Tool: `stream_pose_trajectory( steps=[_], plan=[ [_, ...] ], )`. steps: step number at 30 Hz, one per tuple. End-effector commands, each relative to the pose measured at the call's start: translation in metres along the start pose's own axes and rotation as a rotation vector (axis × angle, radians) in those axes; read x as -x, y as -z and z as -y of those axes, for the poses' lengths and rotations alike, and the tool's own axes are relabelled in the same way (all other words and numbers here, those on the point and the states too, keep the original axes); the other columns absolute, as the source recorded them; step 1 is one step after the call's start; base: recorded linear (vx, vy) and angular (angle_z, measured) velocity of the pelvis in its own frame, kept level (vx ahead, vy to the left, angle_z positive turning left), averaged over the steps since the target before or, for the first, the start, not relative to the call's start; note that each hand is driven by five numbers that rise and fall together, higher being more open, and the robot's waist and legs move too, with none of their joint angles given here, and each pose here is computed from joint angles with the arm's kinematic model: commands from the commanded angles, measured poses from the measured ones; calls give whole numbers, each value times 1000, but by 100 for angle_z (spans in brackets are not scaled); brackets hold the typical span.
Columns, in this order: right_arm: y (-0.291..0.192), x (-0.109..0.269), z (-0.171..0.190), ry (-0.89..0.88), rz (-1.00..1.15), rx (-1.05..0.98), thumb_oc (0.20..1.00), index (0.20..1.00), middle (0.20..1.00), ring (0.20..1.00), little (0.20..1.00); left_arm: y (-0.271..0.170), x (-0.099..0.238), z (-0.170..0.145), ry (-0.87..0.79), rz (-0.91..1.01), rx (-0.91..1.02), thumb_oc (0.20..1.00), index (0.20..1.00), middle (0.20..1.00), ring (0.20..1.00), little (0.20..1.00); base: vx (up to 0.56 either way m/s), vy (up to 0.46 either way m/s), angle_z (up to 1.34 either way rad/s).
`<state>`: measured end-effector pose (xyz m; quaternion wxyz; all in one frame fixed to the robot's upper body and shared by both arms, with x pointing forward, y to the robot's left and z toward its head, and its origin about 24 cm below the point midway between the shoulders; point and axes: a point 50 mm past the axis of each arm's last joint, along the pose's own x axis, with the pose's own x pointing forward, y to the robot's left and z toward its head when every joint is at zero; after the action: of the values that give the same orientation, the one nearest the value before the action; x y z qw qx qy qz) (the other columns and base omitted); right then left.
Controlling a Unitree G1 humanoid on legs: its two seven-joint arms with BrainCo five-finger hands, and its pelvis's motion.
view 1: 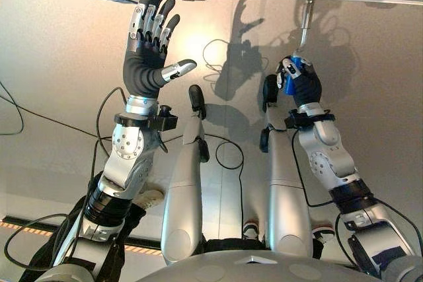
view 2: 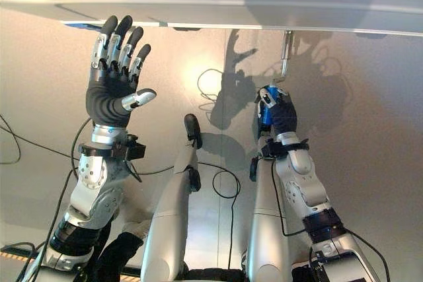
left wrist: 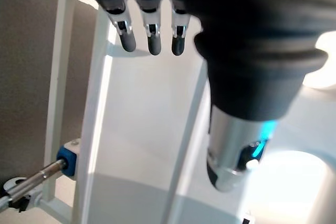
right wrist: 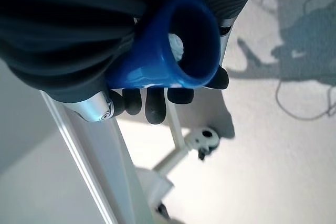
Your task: Raise the hospital bed
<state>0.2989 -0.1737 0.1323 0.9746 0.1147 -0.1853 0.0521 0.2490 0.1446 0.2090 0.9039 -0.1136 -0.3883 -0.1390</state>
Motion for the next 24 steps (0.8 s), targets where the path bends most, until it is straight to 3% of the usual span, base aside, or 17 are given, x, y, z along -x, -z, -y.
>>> stream_pose_trajectory(
  steps=[1,8,9,11,15,20,24],
  plan=[
    [-91,2,20,129,535,-132,200,200,200,200,200,-34,1,4,61,161,3,1000,1000,1000,1000,1000,-16,-62,-3],
    [-94,9,52,322,563,-70,200,200,200,200,200,-39,1,0,45,181,-2,1000,1000,1000,1000,1000,-1,-63,-3],
    [-90,12,72,444,539,-4,200,200,200,200,200,-40,2,-1,41,181,1,1000,1000,1000,1000,1000,-15,-37,-1],
    [-88,11,82,503,523,17,200,200,200,200,200,-40,1,-1,42,185,2,1000,1000,1000,1000,1000,0,-40,0],
    [-67,15,128,739,336,246,200,200,200,200,200,-40,3,0,51,178,13,1000,1000,1000,1000,1000,9,-19,1],
    [-52,11,170,869,118,403,200,200,200,200,200,-37,2,10,99,154,46,1000,1000,1000,1000,1000,0,0,0],
    [-28,16,215,928,-297,564,200,200,200,200,200,-28,-1,23,174,101,82,1000,1000,1000,1000,1000,8,26,4]
  ],
)
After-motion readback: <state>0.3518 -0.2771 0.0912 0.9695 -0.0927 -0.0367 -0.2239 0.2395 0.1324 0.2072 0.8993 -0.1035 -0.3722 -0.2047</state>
